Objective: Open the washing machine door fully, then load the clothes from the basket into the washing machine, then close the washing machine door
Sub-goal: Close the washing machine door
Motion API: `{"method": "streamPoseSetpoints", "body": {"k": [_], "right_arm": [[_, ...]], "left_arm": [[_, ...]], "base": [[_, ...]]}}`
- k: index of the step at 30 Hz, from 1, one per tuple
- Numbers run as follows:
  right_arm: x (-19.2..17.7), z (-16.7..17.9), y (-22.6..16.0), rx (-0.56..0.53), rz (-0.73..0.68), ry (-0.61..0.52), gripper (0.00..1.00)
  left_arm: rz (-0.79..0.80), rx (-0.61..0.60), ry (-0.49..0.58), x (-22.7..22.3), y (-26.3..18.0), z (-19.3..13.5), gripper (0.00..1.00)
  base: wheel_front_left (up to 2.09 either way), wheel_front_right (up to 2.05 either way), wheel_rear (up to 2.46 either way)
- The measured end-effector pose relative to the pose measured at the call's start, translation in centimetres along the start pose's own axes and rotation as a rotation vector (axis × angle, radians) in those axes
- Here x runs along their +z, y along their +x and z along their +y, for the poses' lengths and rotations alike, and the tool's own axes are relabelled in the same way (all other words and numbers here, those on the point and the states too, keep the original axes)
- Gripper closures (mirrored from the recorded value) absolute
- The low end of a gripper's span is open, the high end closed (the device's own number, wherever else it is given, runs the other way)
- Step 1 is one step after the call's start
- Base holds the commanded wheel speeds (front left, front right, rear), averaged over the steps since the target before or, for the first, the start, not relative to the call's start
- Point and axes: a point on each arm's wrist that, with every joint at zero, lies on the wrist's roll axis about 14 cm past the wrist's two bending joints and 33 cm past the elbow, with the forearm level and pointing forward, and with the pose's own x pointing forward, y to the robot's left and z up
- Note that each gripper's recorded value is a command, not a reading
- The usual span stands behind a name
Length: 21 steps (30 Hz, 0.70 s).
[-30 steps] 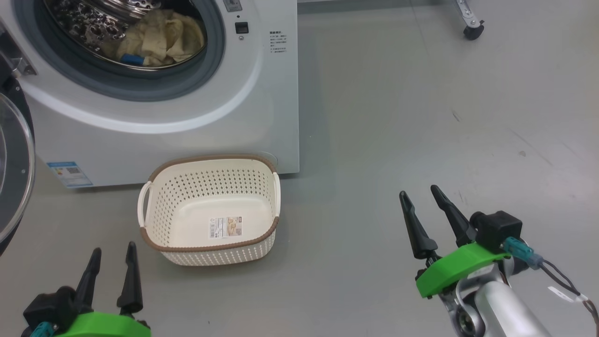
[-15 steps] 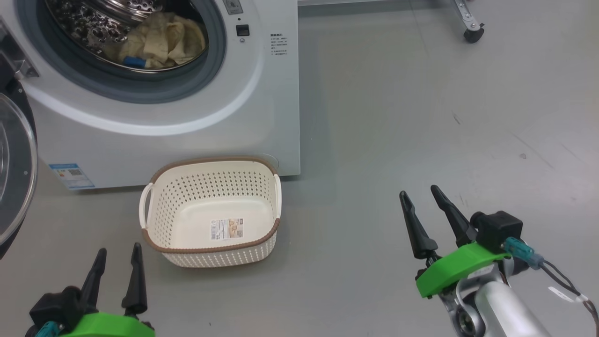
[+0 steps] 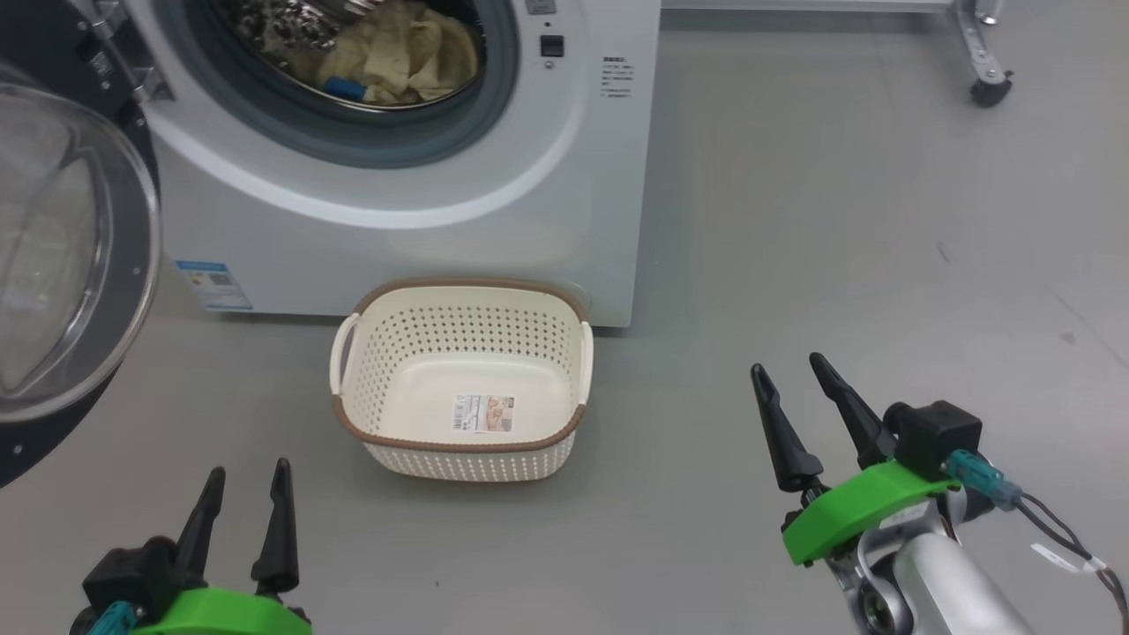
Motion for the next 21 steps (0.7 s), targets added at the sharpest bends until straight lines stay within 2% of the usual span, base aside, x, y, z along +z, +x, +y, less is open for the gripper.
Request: {"method": "streamPoseSetpoints", "body": {"k": [21], "right_arm": [[-2.5,12.0,3.5,0.356,0.071,0.065,0.00]], "left_arm": [[-0.078,0.325,0.019,2.3,-9.5,9.3,0.00]], "base": [[0.00,0.00,0.00]]}}
